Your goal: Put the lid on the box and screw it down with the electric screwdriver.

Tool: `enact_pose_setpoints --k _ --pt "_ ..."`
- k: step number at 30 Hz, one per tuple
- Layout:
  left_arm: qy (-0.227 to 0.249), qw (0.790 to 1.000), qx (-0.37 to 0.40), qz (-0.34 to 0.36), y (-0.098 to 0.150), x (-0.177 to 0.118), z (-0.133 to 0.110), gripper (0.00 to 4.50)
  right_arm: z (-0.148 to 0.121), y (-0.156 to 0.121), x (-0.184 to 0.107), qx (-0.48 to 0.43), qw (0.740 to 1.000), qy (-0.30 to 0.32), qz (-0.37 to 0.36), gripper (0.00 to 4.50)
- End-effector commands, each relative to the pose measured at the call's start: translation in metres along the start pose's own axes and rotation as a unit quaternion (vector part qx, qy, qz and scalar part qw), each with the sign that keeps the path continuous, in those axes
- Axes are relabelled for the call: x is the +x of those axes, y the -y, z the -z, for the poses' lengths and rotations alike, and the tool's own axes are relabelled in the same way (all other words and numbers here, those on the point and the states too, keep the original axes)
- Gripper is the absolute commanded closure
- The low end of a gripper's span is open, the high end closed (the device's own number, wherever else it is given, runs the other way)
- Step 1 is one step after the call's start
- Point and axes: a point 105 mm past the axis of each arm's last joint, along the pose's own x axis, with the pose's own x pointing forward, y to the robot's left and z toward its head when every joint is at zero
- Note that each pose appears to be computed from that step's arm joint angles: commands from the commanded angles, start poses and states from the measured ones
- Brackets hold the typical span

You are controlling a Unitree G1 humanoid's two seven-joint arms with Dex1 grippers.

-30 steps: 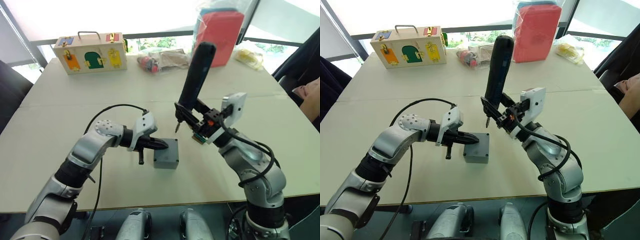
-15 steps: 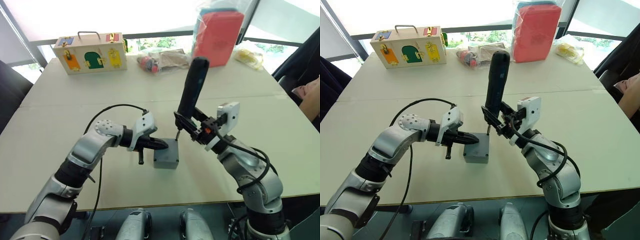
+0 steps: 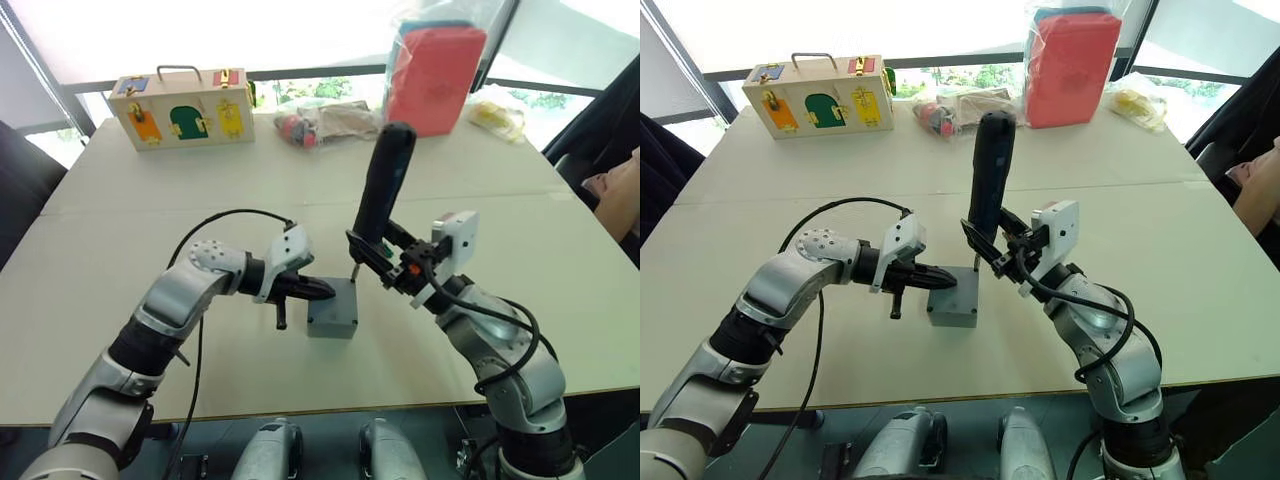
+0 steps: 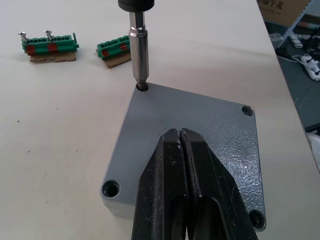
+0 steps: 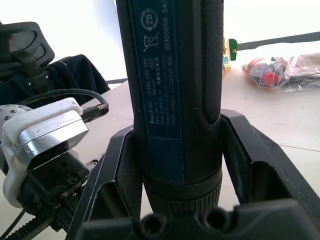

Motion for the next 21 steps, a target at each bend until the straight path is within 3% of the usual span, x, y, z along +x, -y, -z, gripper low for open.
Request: enact_pose_setpoints --k 1,21 --pt "-0.013 1.0 -0.002 -0.003 0.002 0.001 0.006 4.5 0.024 0.002 -0.003 0.019 0.999 -0.041 0.008 2.66" --pt "-0.025 1.0 -0.008 0.001 0.004 0.005 0.015 4.5 0.045 0.0 -0.013 0.01 0.997 -0.08 0.006 2.66"
